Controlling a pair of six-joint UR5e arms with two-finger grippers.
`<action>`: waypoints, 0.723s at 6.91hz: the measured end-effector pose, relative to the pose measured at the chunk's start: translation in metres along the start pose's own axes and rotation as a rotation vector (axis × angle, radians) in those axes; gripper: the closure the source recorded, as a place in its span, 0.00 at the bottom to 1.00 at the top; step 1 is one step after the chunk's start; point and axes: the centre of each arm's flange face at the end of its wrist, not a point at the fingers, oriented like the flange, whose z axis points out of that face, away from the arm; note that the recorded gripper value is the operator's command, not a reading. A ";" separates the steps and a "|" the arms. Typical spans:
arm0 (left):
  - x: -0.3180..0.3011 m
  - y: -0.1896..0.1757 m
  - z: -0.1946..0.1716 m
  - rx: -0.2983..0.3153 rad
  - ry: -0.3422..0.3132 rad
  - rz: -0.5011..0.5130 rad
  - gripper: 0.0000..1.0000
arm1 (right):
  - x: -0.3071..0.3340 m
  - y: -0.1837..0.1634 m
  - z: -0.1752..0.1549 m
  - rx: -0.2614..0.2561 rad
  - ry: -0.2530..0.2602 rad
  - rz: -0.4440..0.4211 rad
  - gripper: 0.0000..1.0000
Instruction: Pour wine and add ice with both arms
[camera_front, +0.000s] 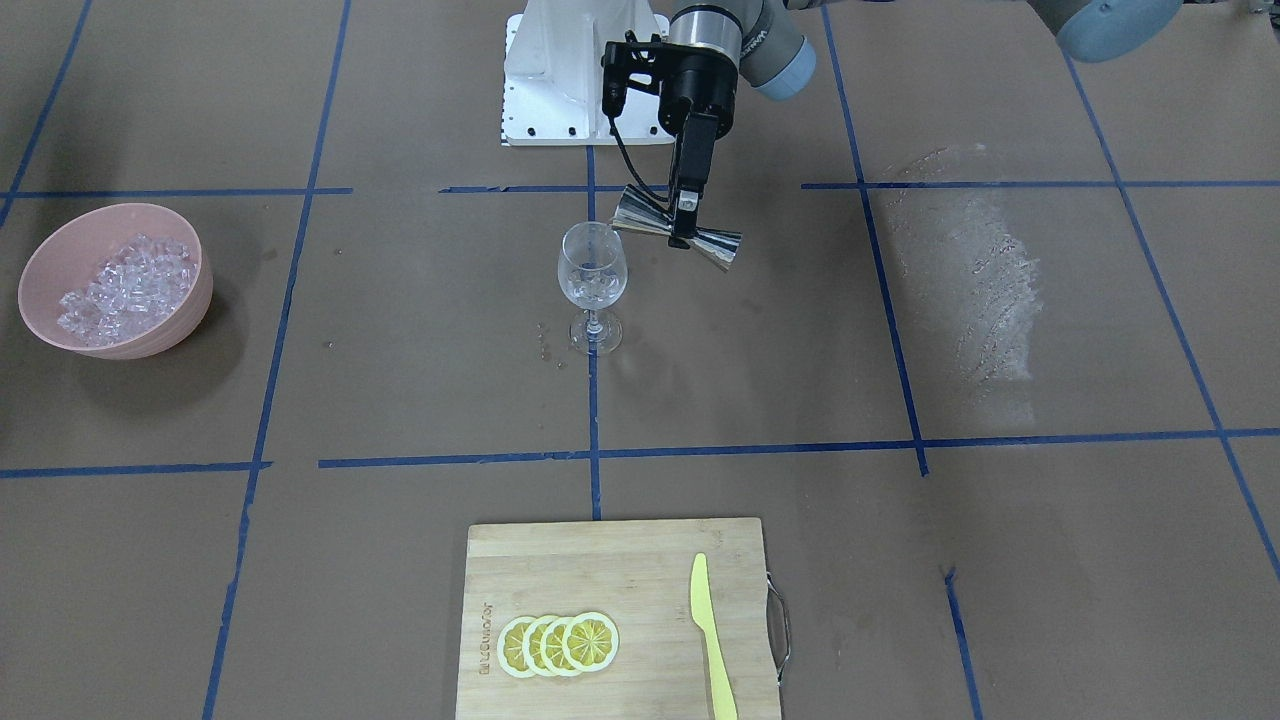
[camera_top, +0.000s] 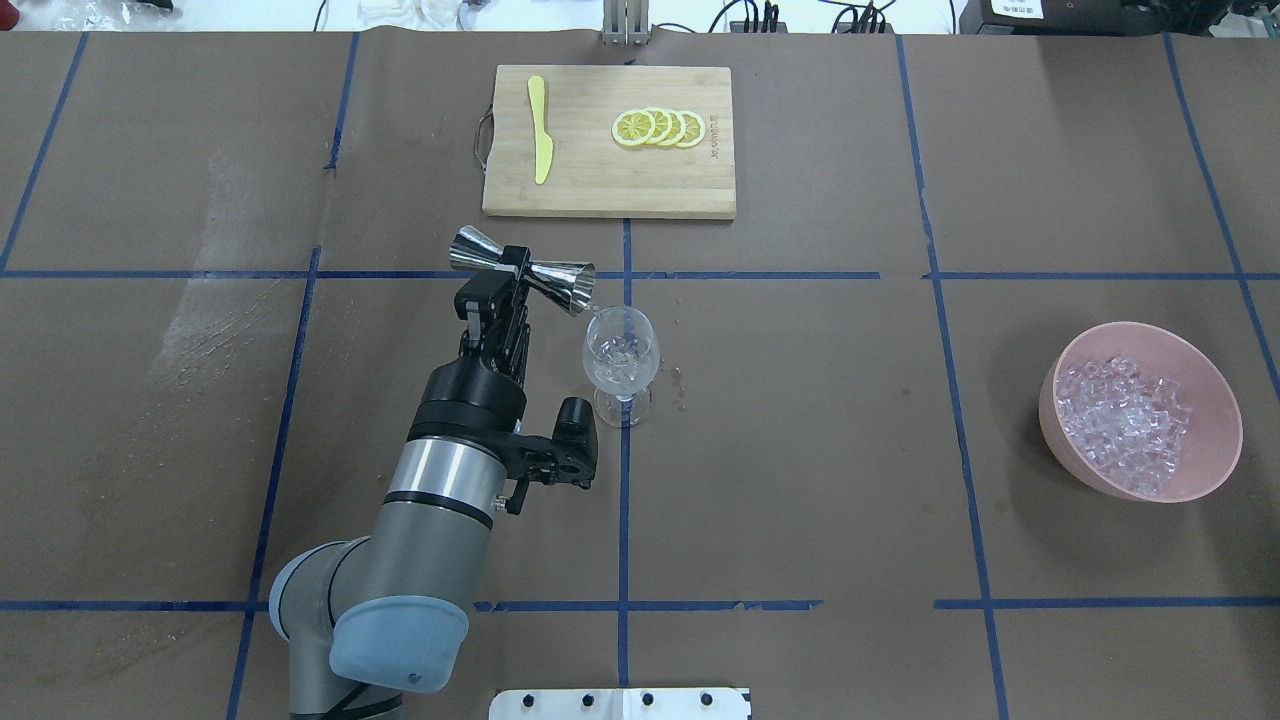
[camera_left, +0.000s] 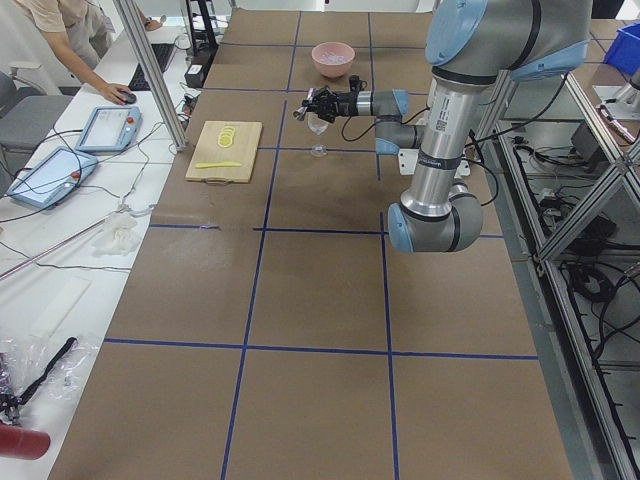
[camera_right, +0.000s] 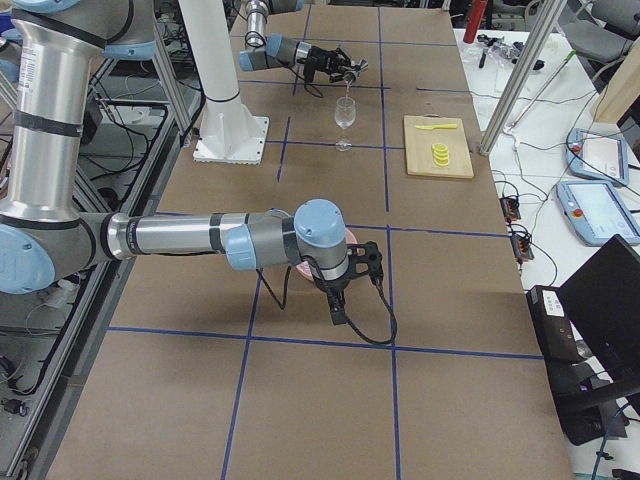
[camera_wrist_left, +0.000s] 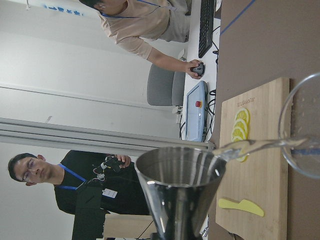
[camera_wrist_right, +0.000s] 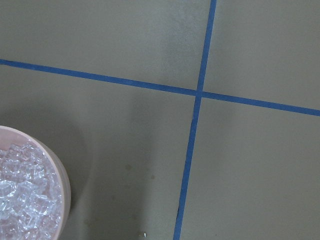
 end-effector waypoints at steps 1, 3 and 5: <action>-0.003 -0.003 -0.001 -0.006 -0.010 0.060 1.00 | 0.001 0.000 0.000 0.001 0.000 0.001 0.00; -0.006 -0.008 -0.006 -0.017 -0.024 0.144 1.00 | 0.001 0.000 -0.001 0.002 0.002 0.003 0.00; -0.008 -0.005 -0.010 0.001 -0.041 0.110 1.00 | 0.001 0.000 -0.001 0.002 0.001 0.003 0.00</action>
